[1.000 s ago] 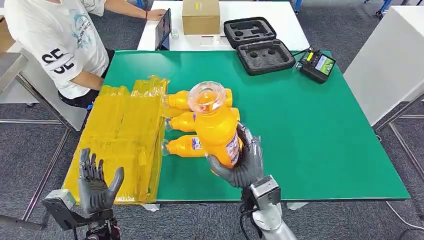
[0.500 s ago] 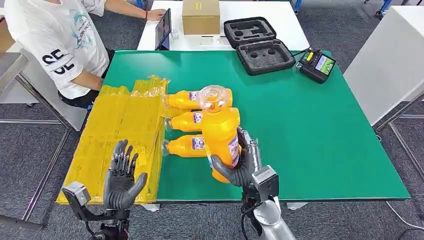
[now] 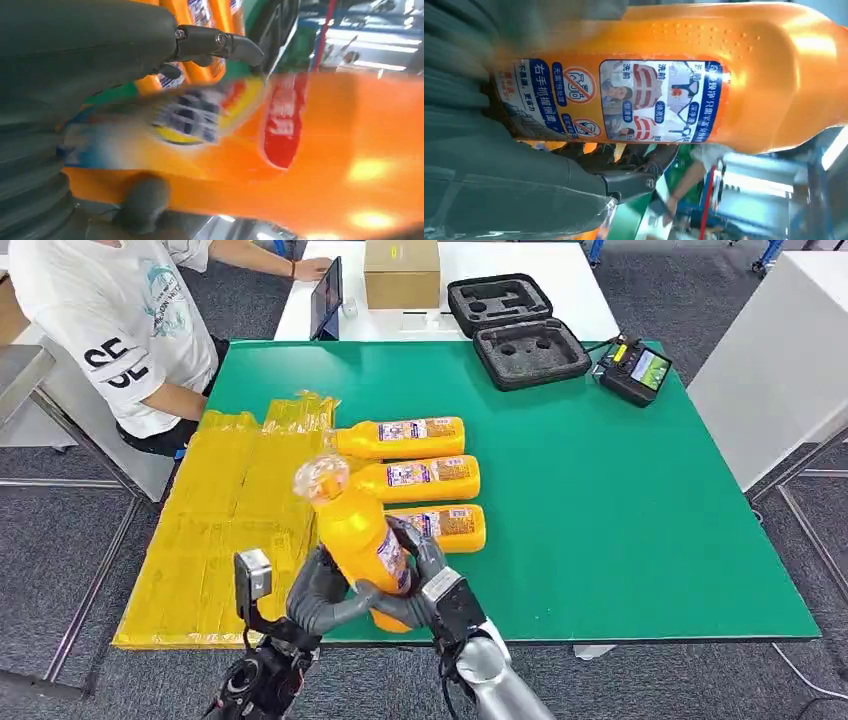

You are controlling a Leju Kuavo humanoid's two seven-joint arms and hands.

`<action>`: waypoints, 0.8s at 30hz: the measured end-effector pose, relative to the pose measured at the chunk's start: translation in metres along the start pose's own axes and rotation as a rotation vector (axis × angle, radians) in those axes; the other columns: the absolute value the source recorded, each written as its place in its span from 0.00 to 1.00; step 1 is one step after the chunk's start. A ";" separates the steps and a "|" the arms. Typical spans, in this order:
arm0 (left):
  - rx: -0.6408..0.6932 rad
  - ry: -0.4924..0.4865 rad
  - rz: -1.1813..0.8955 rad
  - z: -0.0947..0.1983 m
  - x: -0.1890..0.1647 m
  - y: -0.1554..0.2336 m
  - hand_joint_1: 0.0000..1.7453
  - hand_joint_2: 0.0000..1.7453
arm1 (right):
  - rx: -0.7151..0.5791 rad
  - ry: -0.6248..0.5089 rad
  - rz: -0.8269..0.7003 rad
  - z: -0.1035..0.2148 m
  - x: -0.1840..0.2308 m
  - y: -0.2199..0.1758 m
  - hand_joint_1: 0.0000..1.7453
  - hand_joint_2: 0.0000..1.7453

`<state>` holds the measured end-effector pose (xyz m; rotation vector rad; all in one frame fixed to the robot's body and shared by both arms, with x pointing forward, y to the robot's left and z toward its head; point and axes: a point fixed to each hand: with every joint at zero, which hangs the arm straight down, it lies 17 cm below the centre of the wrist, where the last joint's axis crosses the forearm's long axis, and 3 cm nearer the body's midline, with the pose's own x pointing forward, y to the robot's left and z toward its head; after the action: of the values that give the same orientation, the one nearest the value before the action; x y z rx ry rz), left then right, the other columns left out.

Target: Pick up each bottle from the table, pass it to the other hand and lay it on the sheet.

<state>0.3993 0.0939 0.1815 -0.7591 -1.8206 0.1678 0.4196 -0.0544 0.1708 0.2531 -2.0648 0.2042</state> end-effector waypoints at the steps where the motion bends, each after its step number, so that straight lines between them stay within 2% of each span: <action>1: -0.008 0.009 0.000 -0.001 -0.003 -0.001 0.00 1.00 | 0.016 0.003 0.007 0.001 -0.002 0.006 0.98 1.00; 6: 0.002 0.037 -0.033 -0.009 -0.013 0.005 0.00 1.00 | 0.067 0.028 0.032 0.004 -0.012 0.023 1.00 1.00; 13: 0.038 0.066 -0.057 -0.013 -0.022 0.019 0.00 1.00 | 0.138 0.043 0.067 -0.001 -0.023 0.040 0.98 1.00; 24: 0.115 0.041 -0.076 0.002 -0.015 0.047 0.00 1.00 | 0.220 0.084 0.103 0.004 -0.041 0.061 1.00 1.00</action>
<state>0.4199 0.1229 0.1475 -0.6075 -1.7821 0.2047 0.4195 0.0076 0.1310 0.2677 -1.9738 0.4984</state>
